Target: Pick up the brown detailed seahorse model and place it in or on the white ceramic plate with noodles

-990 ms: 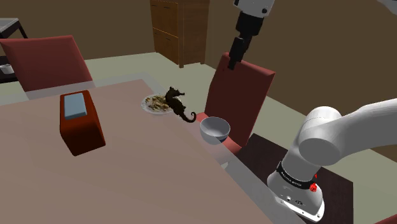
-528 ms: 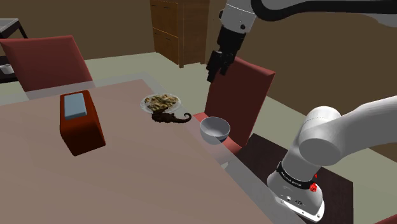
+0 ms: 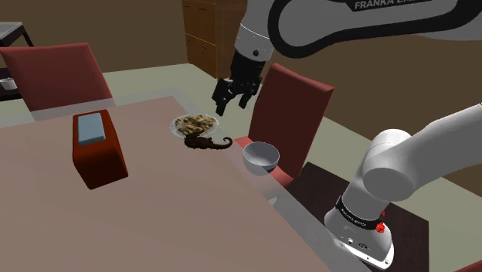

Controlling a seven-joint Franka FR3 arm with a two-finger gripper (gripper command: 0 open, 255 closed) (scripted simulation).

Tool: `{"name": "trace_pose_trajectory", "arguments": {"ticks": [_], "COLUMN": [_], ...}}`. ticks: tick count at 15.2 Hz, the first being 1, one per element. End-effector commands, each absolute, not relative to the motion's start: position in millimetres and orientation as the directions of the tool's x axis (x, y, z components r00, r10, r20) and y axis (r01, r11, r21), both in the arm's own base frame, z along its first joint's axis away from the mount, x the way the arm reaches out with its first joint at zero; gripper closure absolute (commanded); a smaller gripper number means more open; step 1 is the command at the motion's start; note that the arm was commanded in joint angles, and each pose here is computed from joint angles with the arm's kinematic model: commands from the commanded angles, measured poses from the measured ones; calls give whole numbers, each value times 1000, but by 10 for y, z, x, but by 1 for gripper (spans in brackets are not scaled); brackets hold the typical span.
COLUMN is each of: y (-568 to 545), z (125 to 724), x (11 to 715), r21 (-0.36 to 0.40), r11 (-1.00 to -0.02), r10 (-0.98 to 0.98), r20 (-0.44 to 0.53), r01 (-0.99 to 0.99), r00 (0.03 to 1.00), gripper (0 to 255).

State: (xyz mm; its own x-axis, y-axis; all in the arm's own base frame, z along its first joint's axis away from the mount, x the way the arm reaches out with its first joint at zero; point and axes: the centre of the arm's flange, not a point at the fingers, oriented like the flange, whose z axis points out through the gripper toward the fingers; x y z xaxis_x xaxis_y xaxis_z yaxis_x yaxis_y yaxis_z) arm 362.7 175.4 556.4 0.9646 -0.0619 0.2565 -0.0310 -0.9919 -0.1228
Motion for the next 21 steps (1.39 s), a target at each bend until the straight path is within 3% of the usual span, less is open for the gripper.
{"name": "trace_pose_trajectory", "arguments": {"ticks": [1, 8, 16, 17, 21], "y": [1872, 1919, 1919, 1919, 1919], "z": [5533, 5151, 5152, 5152, 5152], "x": [3670, 3779, 3779, 3779, 3779], "r21": [-137, -137, -137, -137, -137], "r11": [-989, -989, -989, -989, -989], "r10": [-85, -85, -85, -85, -85], "r20": [263, 263, 263, 263, 263], "r01": [-50, -50, -50, -50, -50], "r00": [961, 961, 961, 961, 961], "gripper": [0, 0, 0, 255, 255]}}
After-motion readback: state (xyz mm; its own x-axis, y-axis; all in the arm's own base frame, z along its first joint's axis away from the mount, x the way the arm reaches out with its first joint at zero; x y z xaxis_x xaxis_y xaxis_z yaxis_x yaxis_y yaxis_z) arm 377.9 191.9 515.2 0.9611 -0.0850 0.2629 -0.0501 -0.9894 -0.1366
